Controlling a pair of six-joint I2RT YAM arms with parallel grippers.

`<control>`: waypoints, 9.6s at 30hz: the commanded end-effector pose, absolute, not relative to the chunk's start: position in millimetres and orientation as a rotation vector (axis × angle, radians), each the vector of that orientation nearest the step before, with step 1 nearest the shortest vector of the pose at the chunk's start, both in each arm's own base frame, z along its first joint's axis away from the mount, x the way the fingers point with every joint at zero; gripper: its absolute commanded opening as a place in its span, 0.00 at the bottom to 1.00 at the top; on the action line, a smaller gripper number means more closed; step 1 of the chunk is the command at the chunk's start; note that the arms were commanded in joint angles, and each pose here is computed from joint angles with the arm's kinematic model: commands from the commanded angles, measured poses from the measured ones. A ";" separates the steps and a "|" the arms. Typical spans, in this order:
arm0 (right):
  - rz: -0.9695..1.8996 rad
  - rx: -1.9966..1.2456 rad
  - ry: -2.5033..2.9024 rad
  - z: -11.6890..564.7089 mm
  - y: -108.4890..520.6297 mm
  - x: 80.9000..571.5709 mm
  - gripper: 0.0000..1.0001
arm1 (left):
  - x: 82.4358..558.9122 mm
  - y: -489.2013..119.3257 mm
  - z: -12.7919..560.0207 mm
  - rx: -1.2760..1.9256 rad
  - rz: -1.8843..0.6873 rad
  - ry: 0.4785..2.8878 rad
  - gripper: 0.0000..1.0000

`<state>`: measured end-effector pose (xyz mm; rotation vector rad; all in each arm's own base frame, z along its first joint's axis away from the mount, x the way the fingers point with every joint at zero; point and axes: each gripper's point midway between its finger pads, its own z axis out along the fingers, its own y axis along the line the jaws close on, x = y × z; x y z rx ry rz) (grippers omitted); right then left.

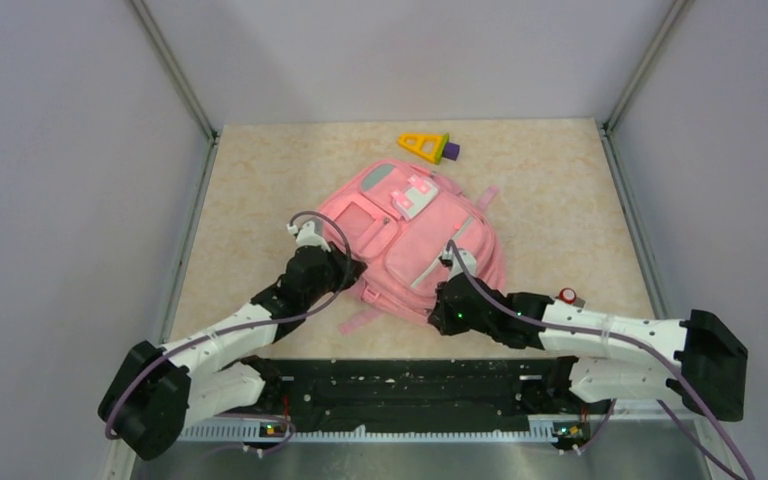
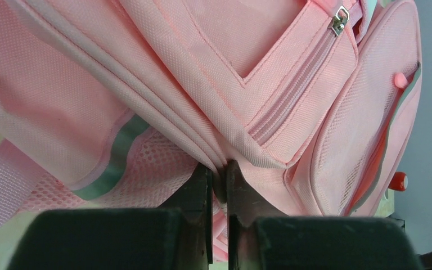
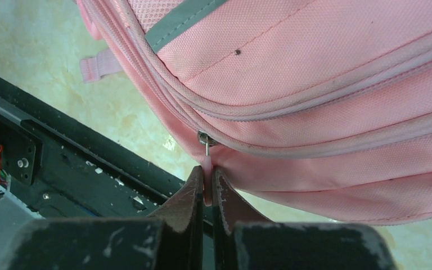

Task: Pack the student bag
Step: Zip the student bag at the center of the board, then unzip the student bag at the center of the board.

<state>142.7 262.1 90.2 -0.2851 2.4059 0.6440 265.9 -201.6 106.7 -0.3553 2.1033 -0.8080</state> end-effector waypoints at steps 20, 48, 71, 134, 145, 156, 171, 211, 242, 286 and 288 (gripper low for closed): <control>0.269 -0.406 2.334 92.3 250.9 181.9 0.00 | 387.1 -130.3 130.5 -0.300 -0.466 1.971 0.00; 0.433 -0.467 2.086 124.6 312.7 217.4 0.00 | 258.1 -196.4 137.5 -0.421 -0.833 1.989 0.84; 0.358 -0.448 2.072 124.3 322.1 233.7 0.00 | 217.0 -222.8 82.8 -0.552 -0.998 2.138 0.40; 0.224 -0.223 2.115 95.8 233.6 285.2 0.00 | 250.4 -219.6 71.3 -0.368 -0.802 2.285 0.43; -0.085 -0.175 2.122 85.1 181.3 299.7 0.00 | 255.5 -167.2 83.5 -0.325 -0.501 2.255 0.00; -0.111 -0.118 2.065 99.1 164.7 329.3 0.00 | 232.8 -135.0 74.9 -0.307 -0.470 2.320 0.00; -0.108 -0.068 2.013 115.1 145.3 379.9 0.00 | 226.5 -106.3 65.2 -0.368 -0.421 2.344 0.00; 0.684 -1.047 1.774 149.5 327.2 243.9 0.70 | 221.4 -101.7 173.7 -0.265 -0.510 2.140 0.00; 0.703 -1.161 1.760 140.9 365.1 222.7 0.00 | 220.2 -107.9 162.2 -0.271 -0.553 2.150 0.00; 0.559 -0.614 2.159 128.6 364.8 247.7 0.00 | 205.2 -225.1 142.5 -0.382 -0.937 1.953 0.00; 0.517 -0.574 2.180 125.2 345.1 257.6 0.00 | 202.5 -243.0 142.9 -0.345 -0.957 1.961 0.00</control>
